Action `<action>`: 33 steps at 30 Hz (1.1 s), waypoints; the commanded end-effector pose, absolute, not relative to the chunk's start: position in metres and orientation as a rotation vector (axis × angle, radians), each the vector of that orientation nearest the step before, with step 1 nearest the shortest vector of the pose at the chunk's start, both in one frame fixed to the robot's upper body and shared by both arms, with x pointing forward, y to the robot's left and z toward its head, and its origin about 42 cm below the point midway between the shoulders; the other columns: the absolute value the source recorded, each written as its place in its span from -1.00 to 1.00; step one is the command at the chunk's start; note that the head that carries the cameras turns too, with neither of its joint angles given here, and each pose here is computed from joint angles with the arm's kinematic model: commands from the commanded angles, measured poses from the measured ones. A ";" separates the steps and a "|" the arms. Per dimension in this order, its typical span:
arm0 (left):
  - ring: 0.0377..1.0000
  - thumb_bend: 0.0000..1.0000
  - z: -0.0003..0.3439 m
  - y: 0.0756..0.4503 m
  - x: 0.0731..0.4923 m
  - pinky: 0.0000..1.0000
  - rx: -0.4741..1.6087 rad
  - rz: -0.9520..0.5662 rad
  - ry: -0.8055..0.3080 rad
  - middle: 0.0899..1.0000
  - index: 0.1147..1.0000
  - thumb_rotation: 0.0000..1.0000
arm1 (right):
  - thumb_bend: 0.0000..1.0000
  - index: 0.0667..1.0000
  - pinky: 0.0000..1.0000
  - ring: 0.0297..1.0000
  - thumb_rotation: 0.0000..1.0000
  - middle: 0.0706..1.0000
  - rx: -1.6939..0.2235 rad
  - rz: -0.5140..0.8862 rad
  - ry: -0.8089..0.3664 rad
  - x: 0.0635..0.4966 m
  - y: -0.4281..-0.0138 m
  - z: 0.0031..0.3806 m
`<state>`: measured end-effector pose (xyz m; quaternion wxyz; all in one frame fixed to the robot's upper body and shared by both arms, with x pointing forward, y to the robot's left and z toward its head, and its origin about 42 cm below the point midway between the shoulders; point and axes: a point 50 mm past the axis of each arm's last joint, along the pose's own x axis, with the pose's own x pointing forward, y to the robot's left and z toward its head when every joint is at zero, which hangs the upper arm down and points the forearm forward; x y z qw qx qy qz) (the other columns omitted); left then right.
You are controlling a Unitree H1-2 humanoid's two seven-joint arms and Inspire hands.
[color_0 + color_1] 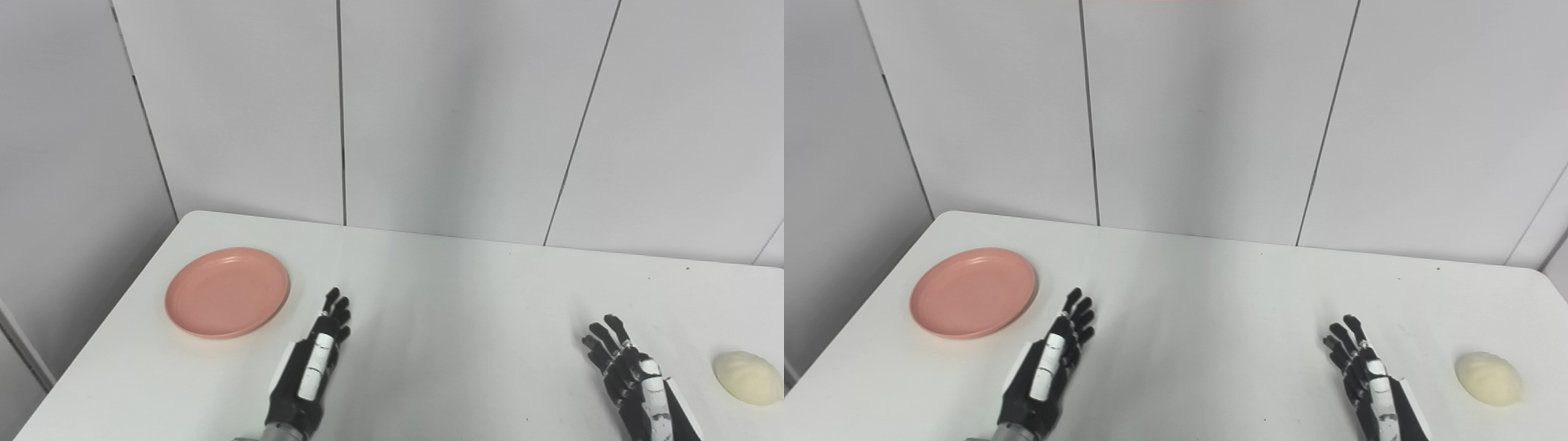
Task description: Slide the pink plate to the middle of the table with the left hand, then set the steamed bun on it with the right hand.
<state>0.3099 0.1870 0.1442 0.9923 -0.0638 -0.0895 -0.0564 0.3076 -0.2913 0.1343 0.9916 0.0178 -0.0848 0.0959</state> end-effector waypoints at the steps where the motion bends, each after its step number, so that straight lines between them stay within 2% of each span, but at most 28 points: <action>1: 0.97 0.80 0.174 0.195 0.318 1.00 -0.126 -0.108 -0.295 0.98 1.00 0.82 | 0.68 0.93 0.93 0.83 0.99 0.86 0.063 0.178 -0.162 0.299 -0.283 0.125; 6: 0.95 0.83 0.210 0.219 0.326 0.99 -0.149 -0.060 -0.388 0.94 0.98 0.80 | 0.61 0.91 0.92 0.83 1.00 0.86 0.061 0.180 -0.169 0.298 -0.278 0.125; 9: 0.87 0.86 0.231 0.236 0.335 0.88 -0.125 -0.018 -0.432 0.87 0.91 0.80 | 0.64 0.90 0.91 0.82 0.97 0.85 0.061 0.176 -0.167 0.298 -0.276 0.125; 16: 0.93 0.88 0.268 0.278 0.358 0.99 -0.059 0.020 -0.478 0.91 0.90 0.84 | 0.62 0.90 0.91 0.83 0.95 0.85 0.055 0.179 -0.166 0.299 -0.274 0.125; 19: 0.94 0.86 0.274 0.298 0.368 1.00 -0.046 0.050 -0.472 0.92 0.91 0.84 | 0.62 0.91 0.91 0.83 0.95 0.85 0.041 0.184 -0.173 0.299 -0.274 0.124; 24: 0.85 0.96 0.280 0.340 0.386 1.00 -0.026 0.108 -0.445 0.86 0.88 0.78 | 0.62 0.91 0.91 0.82 0.95 0.85 0.023 0.188 -0.177 0.299 -0.276 0.123; 26: 0.82 0.90 0.281 0.358 0.393 0.97 0.005 0.120 -0.447 0.74 0.75 0.85 | 0.61 0.91 0.91 0.83 0.95 0.85 0.020 0.188 -0.177 0.299 -0.276 0.124; 30: 0.77 0.85 0.278 0.385 0.403 0.92 0.035 0.137 -0.456 0.66 0.71 0.86 | 0.59 0.91 0.91 0.83 0.97 0.85 0.007 0.190 -0.180 0.299 -0.277 0.123; 33: 0.76 0.87 0.267 0.407 0.412 0.87 0.055 0.165 -0.457 0.68 0.71 0.84 | 0.58 0.92 0.89 0.83 0.99 0.85 -0.007 0.190 -0.180 0.299 -0.277 0.123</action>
